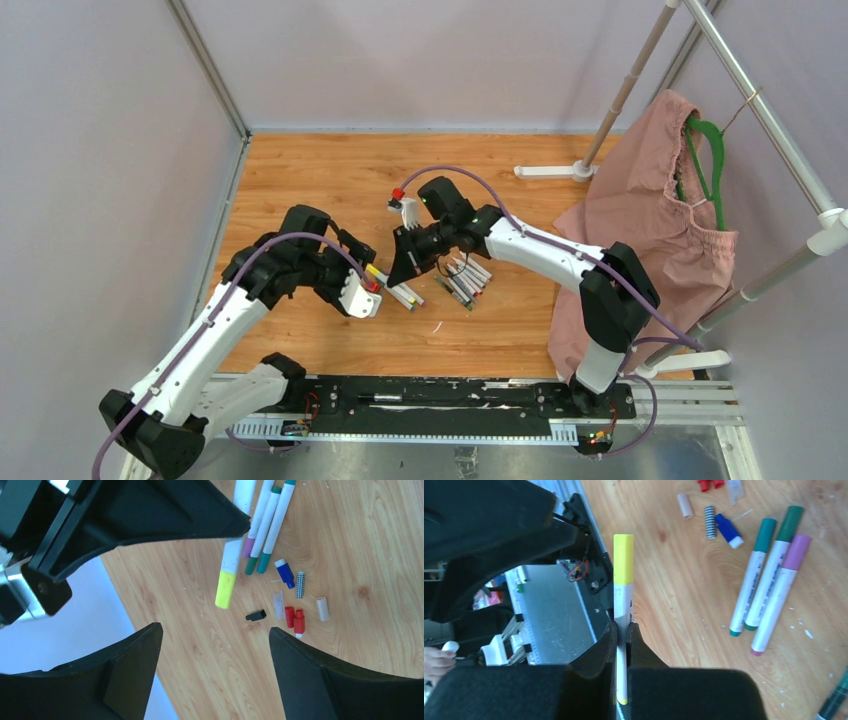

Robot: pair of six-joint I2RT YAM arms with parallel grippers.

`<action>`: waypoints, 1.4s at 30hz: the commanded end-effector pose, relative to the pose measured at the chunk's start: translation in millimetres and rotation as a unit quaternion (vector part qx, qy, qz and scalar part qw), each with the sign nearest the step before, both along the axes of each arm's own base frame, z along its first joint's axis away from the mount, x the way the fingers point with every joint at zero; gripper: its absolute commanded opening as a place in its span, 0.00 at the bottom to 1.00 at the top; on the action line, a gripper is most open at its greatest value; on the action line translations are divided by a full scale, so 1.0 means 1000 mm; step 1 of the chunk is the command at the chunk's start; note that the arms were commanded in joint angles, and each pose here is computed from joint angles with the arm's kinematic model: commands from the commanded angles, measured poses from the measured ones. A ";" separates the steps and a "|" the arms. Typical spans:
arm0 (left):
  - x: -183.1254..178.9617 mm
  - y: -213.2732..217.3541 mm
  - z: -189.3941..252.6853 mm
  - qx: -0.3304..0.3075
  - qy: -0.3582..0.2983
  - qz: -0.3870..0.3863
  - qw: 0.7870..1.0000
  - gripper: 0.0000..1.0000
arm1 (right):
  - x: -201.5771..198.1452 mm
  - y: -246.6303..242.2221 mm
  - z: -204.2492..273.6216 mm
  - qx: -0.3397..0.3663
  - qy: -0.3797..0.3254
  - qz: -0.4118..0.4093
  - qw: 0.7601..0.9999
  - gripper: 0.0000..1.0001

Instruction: Open the pen caps

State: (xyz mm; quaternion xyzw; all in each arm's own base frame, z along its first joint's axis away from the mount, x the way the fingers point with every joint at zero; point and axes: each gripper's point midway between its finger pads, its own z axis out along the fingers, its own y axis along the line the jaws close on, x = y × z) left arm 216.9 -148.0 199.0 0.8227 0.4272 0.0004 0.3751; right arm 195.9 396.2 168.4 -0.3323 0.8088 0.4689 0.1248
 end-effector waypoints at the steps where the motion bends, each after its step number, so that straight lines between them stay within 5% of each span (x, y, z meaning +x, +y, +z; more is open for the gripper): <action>1: 0.001 -0.004 0.000 0.027 -0.027 -0.025 0.999 0.81 | -0.018 0.006 0.031 0.033 0.038 0.025 0.998 0.00; 6: 0.005 0.001 -0.007 0.052 -0.030 -0.021 0.998 0.64 | -0.017 0.015 0.038 0.051 0.053 0.031 0.997 0.00; 15: 0.004 0.000 -0.008 0.051 -0.025 -0.017 0.998 0.64 | -0.019 0.023 0.044 0.072 0.076 0.042 0.994 0.00; 22: 0.014 -0.002 -0.004 0.050 -0.008 0.013 0.999 0.27 | -0.016 0.028 0.046 0.081 0.081 0.041 0.993 0.00; 28: 0.016 -0.001 -0.005 0.055 -0.009 0.014 0.998 0.17 | -0.015 0.032 0.047 0.092 0.089 0.042 0.991 0.00; 31: 0.019 -0.002 -0.002 0.053 -0.008 0.020 0.998 0.03 | -0.014 0.031 0.042 0.085 0.094 0.030 0.991 0.25; 35: 0.023 -0.001 -0.002 0.054 0.000 0.036 0.998 0.00 | -0.014 0.038 0.040 0.112 0.117 0.023 0.987 0.32; 38: 0.026 0.000 -0.002 0.055 0.007 0.051 0.997 0.00 | -0.014 0.040 0.034 0.117 0.134 0.014 0.984 0.28; 42: 0.029 0.005 -0.003 0.069 -0.002 0.057 0.996 0.00 | -0.011 0.036 0.032 0.114 0.137 0.002 0.984 0.03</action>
